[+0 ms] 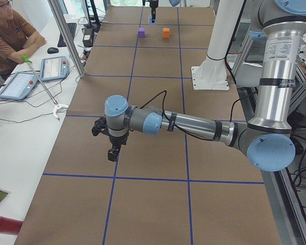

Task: Place blue block between orange and purple blocks
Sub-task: 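Carry the cube with the right gripper toward the purple and orange cubes, then lower the cube between the purple and orange cubes and open the right gripper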

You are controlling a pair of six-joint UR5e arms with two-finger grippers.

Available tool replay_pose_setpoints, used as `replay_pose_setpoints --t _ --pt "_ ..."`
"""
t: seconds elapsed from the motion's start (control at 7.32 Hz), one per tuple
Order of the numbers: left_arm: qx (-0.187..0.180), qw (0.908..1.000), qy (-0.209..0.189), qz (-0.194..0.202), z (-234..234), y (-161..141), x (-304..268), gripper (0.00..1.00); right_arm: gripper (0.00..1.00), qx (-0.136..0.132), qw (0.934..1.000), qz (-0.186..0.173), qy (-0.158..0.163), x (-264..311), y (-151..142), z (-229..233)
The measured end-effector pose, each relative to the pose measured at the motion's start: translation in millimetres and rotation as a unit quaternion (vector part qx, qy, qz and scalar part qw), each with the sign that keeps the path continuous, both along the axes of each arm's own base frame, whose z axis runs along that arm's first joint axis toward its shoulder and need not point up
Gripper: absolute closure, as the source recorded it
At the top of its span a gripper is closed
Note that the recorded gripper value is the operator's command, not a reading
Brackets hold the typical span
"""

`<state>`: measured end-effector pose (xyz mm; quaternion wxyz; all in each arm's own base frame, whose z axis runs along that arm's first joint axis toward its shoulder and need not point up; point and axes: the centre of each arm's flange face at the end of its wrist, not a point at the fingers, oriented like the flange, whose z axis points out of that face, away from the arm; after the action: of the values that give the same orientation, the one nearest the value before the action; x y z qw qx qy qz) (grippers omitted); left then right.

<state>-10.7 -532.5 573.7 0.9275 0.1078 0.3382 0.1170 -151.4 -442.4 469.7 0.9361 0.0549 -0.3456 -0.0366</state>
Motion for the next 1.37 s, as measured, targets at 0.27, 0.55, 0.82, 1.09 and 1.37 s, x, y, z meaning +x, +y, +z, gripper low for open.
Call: replay_pose_setpoints --t 0.27,0.55,0.82,1.09,1.37 --pt "-0.026 0.9997 -0.004 0.0 27 5 -1 0.0 1.0 -0.011 0.9999 -0.005 0.007 1 -12 24" --pt "-0.037 0.9993 -0.006 0.001 38 8 0 0.0 1.0 -0.031 0.9994 -0.007 0.014 -12 -30 44" --pt "-0.038 0.9993 -0.006 0.002 41 8 0 0.0 1.0 -0.046 0.9986 -0.018 0.021 -28 -32 59" --pt "-0.038 0.9993 -0.006 0.003 41 9 0 0.0 1.0 -0.062 0.9973 -0.031 0.027 -46 -27 71" --pt "-0.038 0.9992 -0.006 0.003 42 9 0 0.0 1.0 -0.076 0.9956 -0.042 0.035 -59 -23 87"
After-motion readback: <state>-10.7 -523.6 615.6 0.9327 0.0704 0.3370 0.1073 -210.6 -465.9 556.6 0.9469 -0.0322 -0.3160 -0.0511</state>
